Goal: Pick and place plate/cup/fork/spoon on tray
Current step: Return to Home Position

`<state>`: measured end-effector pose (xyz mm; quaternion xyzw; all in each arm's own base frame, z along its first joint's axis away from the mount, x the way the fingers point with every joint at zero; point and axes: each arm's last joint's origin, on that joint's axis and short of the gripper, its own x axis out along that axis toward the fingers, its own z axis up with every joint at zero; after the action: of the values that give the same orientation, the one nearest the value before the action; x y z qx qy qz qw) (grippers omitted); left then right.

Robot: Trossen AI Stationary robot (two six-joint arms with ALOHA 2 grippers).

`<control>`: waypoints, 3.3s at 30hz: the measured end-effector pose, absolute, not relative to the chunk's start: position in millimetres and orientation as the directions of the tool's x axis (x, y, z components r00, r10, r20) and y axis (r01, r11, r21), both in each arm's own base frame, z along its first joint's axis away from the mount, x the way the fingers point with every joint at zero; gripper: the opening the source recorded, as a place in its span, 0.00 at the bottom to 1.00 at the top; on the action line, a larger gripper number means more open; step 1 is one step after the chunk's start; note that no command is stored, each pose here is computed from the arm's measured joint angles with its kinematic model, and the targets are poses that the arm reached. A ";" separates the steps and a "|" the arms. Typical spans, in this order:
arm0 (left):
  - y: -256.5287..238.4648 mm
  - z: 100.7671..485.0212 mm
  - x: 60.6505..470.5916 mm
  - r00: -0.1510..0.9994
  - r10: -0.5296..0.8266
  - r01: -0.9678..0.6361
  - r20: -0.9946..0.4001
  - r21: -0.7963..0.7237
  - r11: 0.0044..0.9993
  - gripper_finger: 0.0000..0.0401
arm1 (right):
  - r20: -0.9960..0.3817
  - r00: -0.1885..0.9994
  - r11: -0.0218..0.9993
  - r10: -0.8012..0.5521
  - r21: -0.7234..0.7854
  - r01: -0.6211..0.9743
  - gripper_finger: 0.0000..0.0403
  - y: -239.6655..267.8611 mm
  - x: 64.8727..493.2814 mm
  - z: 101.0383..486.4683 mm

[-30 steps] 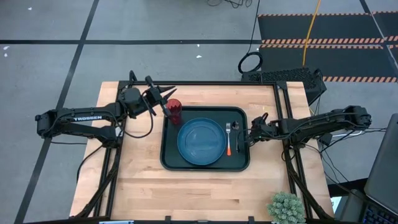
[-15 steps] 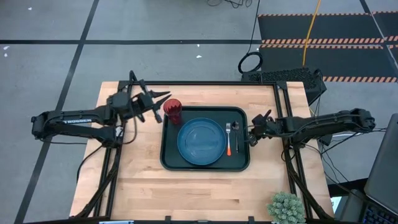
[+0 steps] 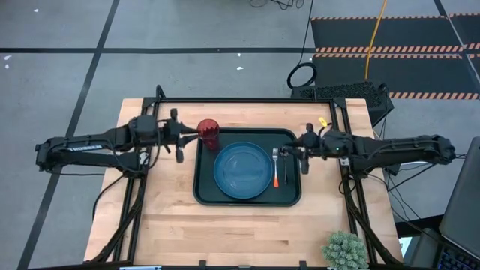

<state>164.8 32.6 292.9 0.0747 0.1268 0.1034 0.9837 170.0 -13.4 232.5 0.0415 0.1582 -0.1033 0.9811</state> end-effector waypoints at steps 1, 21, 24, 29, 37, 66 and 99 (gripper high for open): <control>31.9 290.4 163.4 0.949 0.211 -0.179 -0.233 0.153 0.972 0.14 | -0.305 0.937 0.980 -0.169 0.049 0.193 0.23 -12.7 168.0 232.3; 10.9 191.8 94.3 0.981 0.188 -0.182 0.044 -0.113 0.977 0.14 | 0.091 0.993 0.973 -0.073 0.225 0.051 0.23 -3.0 106.6 178.5; 9.5 182.2 94.1 0.981 0.178 -0.168 0.082 -0.120 0.979 0.14 | 0.119 0.991 0.974 -0.058 0.225 0.030 0.23 -2.5 104.7 181.0; 7.9 173.6 96.3 0.982 0.181 -0.174 0.056 -0.122 0.977 0.14 | 0.073 0.996 0.968 -0.058 0.247 0.039 0.23 -2.5 103.7 176.2; 2.2 170.4 97.6 0.988 0.149 -0.145 0.029 -0.112 0.983 0.14 | 0.030 0.998 0.963 -0.057 0.267 0.047 0.23 -2.5 103.7 171.9; -0.9 169.3 97.8 0.995 0.095 -0.094 0.018 -0.021 0.995 0.14 | -0.001 0.993 0.989 0.121 0.089 -0.121 0.23 2.7 103.7 168.9; -0.8 172.4 97.8 0.994 0.096 -0.096 0.055 -0.013 0.995 0.14 | 0.062 0.996 0.994 0.067 0.087 -0.072 0.23 1.1 103.7 175.0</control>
<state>97.8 -0.8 172.4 -0.0050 -0.0279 0.0480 0.9984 103.7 1.1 175.0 0.0444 -0.0295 0.0347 0.9980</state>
